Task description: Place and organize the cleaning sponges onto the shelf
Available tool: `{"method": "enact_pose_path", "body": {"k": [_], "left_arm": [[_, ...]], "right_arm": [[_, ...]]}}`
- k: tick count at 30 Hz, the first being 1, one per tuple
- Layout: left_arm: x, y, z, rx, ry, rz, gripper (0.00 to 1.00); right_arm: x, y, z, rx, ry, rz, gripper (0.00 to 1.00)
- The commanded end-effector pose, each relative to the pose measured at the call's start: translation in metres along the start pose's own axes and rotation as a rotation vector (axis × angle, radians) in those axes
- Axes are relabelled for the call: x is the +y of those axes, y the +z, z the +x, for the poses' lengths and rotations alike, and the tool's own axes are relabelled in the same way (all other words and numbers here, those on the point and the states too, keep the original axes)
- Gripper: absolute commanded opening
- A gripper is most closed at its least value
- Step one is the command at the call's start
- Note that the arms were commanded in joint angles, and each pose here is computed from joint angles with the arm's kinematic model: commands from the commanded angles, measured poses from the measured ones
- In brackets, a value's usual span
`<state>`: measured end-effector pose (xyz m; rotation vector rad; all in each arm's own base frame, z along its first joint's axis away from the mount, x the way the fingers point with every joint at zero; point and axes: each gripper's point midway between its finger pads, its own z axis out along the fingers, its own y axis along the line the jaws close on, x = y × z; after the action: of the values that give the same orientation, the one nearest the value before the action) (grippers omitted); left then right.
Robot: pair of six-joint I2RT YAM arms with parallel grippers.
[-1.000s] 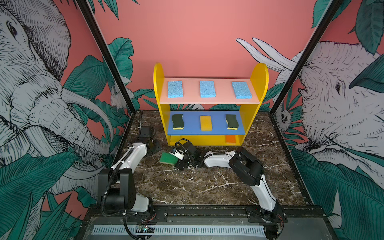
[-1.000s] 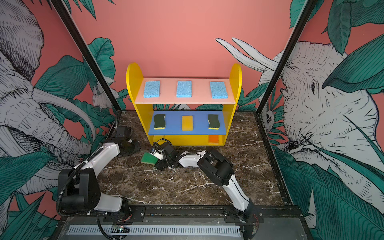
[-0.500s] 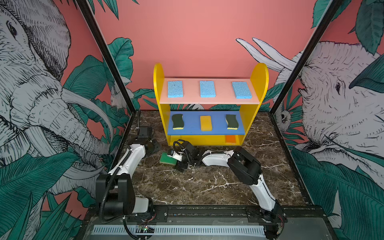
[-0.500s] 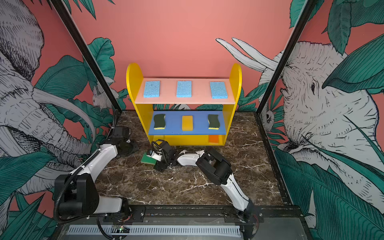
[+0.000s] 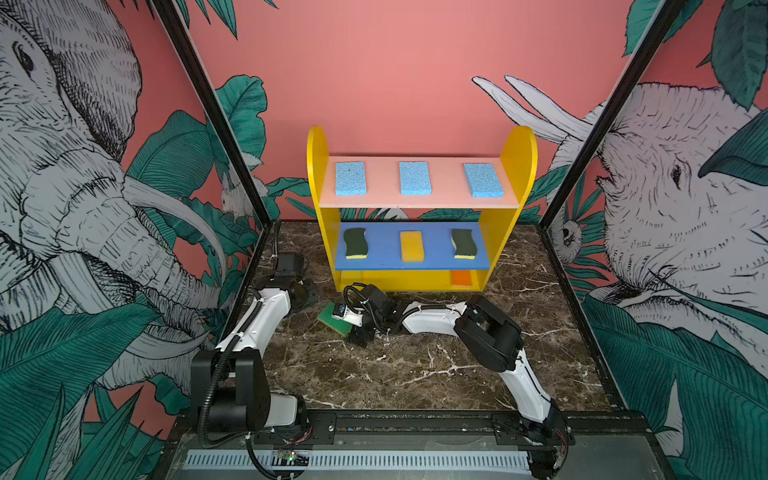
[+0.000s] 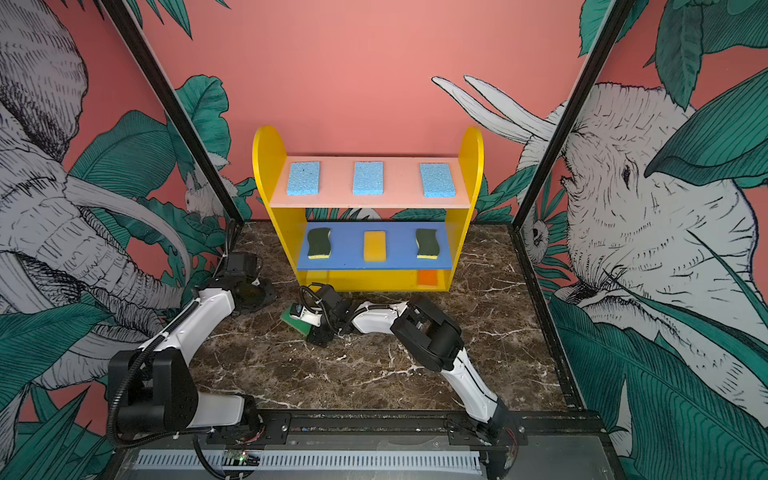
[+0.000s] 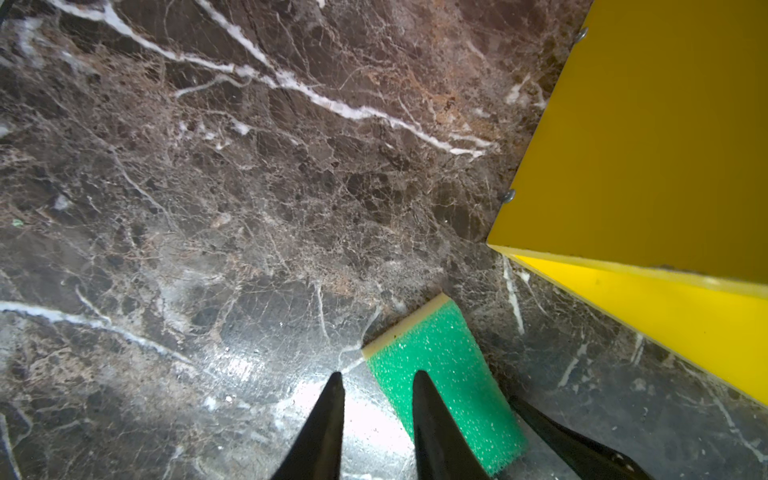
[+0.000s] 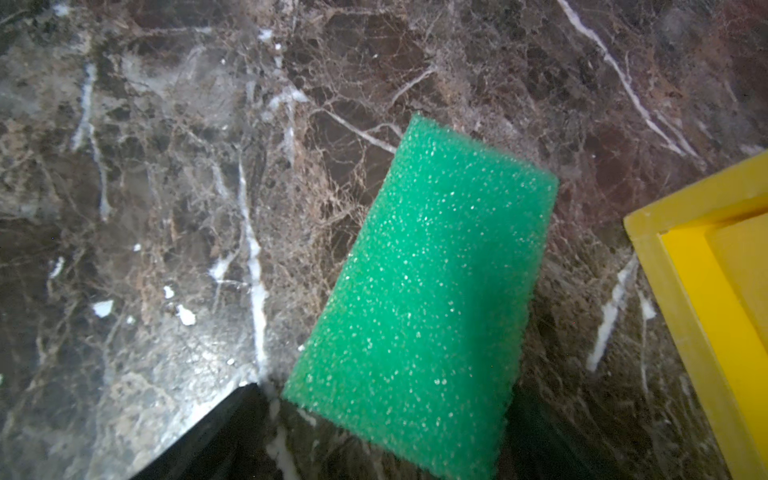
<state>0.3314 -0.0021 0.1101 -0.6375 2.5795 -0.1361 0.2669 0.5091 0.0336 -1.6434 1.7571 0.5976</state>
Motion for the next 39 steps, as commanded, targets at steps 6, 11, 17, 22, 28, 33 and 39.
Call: {"method": "enact_pose_path", "body": {"k": [6,11,17,22,28,33,39], "left_arm": [[0.008,-0.012,0.000,-0.014,-0.002,-0.014,0.31],[0.012,-0.014,0.000,-0.015,-0.005,-0.016,0.30],[0.015,-0.015,0.002,-0.016,-0.010,-0.008,0.30],[0.015,-0.021,0.000,-0.034,-0.010,-0.002,0.30],[0.011,-0.025,0.000,-0.046,-0.016,0.032,0.30],[0.009,-0.028,-0.002,-0.057,-0.002,0.040,0.31],[0.008,-0.028,-0.004,-0.064,0.010,0.044,0.31]], "right_arm": [[-0.015,0.014,-0.007,-0.022,0.118,0.087,0.93],[-0.016,0.019,-0.003,-0.005,0.125,0.094,0.89],[-0.019,0.015,-0.006,-0.015,0.143,0.127,0.65],[-0.040,-0.017,-0.009,-0.068,0.217,0.298,0.56],[-0.073,-0.069,0.008,-0.088,0.385,0.567,0.53],[-0.095,-0.116,0.036,-0.102,0.529,0.766,0.52],[-0.112,-0.146,0.069,-0.087,0.653,0.893,0.52]]}}
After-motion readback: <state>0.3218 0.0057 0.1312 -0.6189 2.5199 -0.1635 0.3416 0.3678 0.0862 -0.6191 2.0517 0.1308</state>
